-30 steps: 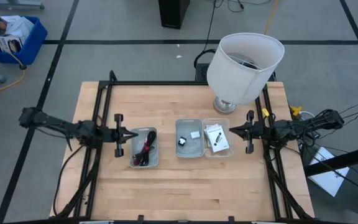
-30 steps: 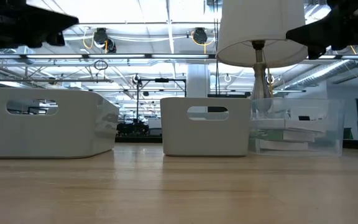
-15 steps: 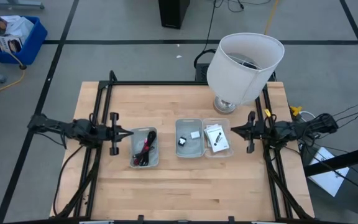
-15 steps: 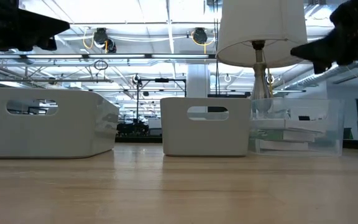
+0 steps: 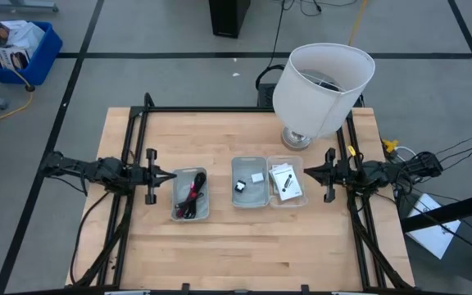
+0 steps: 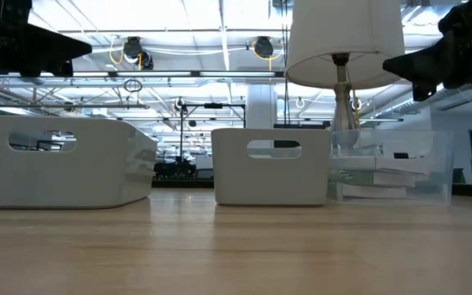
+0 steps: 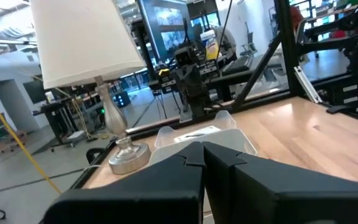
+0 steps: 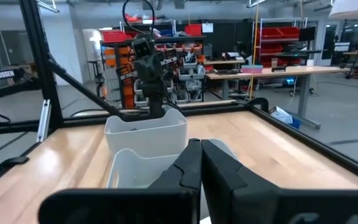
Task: Pick and place items into bin
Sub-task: Return to Home Position
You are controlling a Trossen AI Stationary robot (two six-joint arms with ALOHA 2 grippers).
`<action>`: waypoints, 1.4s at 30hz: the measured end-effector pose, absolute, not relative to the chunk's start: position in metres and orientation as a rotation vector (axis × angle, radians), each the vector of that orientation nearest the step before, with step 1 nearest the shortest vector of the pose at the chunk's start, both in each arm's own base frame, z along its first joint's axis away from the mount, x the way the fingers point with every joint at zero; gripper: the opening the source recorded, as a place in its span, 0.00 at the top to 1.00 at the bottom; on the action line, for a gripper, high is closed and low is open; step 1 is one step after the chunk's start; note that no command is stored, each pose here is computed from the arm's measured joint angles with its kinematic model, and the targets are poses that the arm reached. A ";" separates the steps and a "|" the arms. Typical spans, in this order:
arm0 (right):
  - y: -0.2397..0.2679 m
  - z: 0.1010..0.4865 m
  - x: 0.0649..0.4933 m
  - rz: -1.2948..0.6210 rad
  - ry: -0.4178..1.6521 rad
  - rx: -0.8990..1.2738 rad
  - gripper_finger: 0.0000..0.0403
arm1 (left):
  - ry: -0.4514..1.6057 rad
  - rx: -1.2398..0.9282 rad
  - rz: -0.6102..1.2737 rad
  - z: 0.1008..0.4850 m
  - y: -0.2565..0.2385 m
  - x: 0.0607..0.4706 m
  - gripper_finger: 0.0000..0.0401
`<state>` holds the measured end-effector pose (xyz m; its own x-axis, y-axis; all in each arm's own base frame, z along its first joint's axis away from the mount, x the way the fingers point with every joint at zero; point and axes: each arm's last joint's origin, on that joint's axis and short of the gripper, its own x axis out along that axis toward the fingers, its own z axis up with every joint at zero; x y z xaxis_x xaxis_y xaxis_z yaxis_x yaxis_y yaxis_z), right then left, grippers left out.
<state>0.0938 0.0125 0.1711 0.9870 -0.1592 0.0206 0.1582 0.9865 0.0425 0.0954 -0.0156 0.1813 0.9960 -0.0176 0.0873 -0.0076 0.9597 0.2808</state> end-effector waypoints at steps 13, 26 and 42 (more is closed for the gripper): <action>0.012 0.178 0.093 -0.161 -0.090 0.060 1.00 | -0.080 0.224 -0.012 0.180 -0.016 0.096 0.97; 0.012 0.178 0.093 -0.160 -0.095 0.072 1.00 | -0.080 0.213 -0.005 0.180 -0.016 0.096 0.95; 0.012 0.178 0.093 -0.159 -0.098 0.073 1.00 | -0.080 0.213 -0.004 0.180 -0.016 0.096 0.95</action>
